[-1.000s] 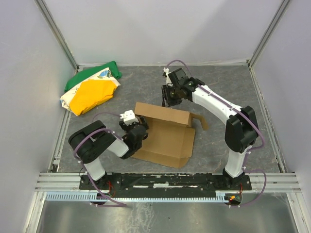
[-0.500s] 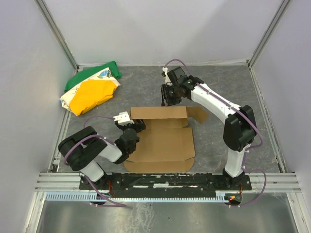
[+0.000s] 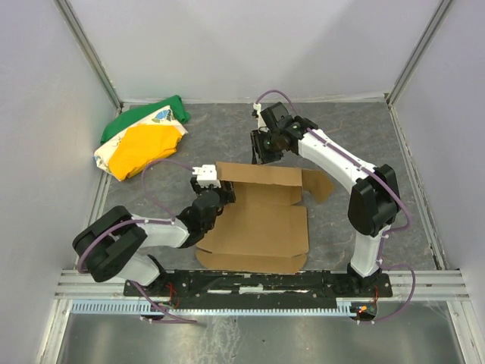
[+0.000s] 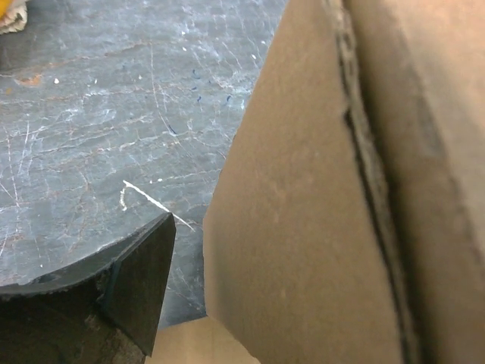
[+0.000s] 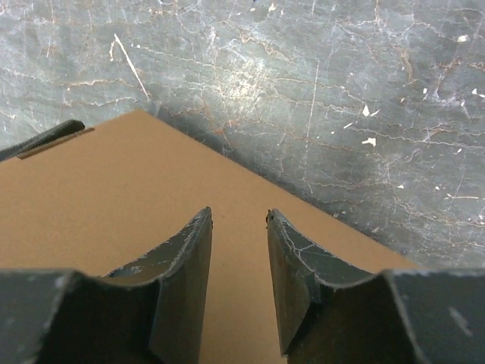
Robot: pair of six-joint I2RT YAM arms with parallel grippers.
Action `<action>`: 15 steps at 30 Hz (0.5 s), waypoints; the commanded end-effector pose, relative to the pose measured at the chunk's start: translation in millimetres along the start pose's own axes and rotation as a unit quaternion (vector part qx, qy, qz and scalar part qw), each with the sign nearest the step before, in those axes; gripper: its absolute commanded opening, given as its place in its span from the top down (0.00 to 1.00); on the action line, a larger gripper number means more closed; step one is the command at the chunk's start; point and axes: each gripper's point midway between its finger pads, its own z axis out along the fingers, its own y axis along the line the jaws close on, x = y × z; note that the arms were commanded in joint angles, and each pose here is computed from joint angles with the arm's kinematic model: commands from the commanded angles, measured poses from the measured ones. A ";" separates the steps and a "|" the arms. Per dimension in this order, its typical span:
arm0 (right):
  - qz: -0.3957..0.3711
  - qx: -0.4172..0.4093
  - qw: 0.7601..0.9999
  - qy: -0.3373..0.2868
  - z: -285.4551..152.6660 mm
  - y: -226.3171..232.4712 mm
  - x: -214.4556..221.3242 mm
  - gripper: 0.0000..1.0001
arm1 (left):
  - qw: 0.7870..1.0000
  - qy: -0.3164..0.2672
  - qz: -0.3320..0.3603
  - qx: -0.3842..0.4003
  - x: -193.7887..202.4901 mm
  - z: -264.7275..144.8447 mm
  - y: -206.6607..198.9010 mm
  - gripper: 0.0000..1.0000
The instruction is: Fold the paper box
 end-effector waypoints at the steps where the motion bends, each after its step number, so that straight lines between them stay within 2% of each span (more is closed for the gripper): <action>1: -0.003 0.010 0.999 -0.054 -16.4 3.1 -27.9 0.55 | 0.998 0.035 0.045 0.016 -4.4 2.8 -10.9 0.17; 9: 0.016 0.049 0.994 -0.092 -28.3 -4.0 -54.4 0.51 | 0.994 0.040 0.102 0.001 -16.2 35.8 -32.2 0.12; 12: 0.025 0.078 0.993 -0.090 -31.2 -13.0 -53.4 0.51 | 0.990 0.038 0.134 0.028 -17.1 49.1 -49.0 0.11; 15: 0.030 0.103 0.991 -0.077 -31.7 -22.7 -46.6 0.51 | 0.976 0.042 0.196 0.083 -10.0 51.5 -63.5 0.11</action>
